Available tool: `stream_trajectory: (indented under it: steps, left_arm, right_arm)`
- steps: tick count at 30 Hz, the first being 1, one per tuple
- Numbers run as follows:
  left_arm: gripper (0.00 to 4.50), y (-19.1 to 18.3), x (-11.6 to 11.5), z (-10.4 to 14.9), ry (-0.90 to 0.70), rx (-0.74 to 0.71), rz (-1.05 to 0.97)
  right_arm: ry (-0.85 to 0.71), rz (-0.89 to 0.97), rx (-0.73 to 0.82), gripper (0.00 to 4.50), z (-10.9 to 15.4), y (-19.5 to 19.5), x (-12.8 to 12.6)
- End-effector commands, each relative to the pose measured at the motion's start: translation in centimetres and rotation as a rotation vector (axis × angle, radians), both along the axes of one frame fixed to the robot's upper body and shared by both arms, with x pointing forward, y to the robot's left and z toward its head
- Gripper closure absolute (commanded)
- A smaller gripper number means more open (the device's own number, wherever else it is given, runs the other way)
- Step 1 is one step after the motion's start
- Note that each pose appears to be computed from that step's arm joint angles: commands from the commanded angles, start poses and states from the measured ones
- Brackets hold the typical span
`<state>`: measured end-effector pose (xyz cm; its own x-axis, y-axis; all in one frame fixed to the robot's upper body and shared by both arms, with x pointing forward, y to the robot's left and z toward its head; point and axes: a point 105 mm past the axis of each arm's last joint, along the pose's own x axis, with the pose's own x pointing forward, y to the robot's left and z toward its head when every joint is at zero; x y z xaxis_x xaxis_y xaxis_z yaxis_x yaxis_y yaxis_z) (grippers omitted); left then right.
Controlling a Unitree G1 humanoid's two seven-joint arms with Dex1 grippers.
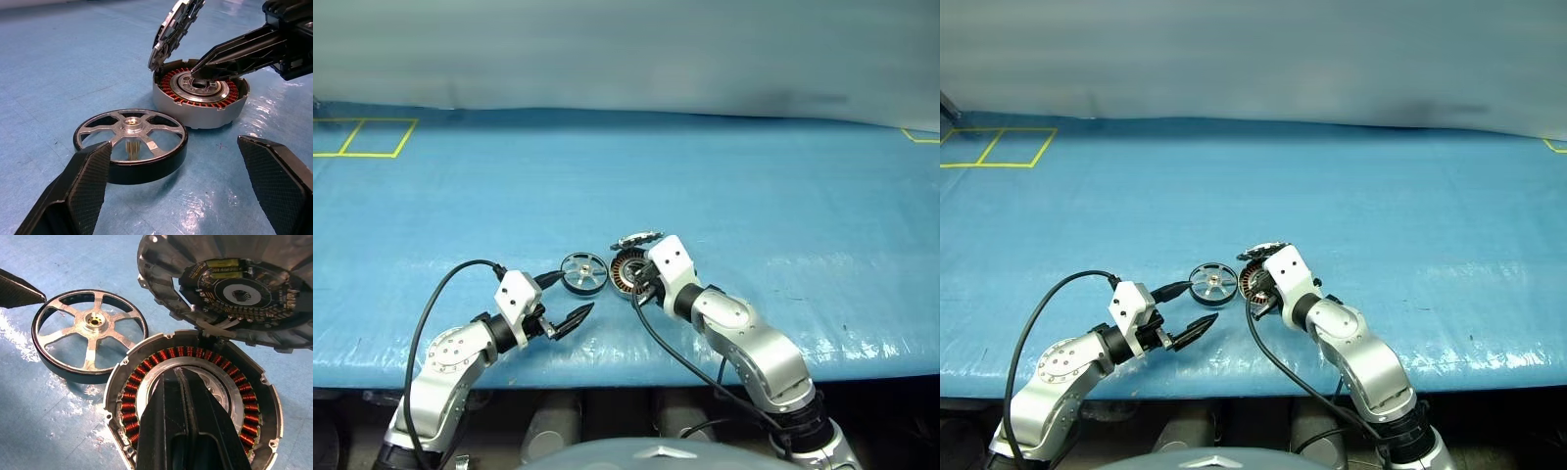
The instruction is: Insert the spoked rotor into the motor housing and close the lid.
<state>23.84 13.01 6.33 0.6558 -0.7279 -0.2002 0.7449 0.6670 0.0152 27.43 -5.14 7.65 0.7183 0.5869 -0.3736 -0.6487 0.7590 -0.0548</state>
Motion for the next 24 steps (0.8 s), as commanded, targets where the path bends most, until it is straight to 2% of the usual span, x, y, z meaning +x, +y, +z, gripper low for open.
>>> stream_trajectory:
  steps: [1,24]
  left_arm:
    - [0.0,-0.2,-0.1,1.0,-0.037,0.002,-0.015]
    - [0.0,-0.4,-0.1,1.0,-0.031,-0.003,-0.019]
  right_arm:
    - [-0.041,0.012,0.008,4.49,1.2,0.4,-0.1]
    - [-0.029,-0.049,-0.014,4.49,0.9,-1.3,0.4]
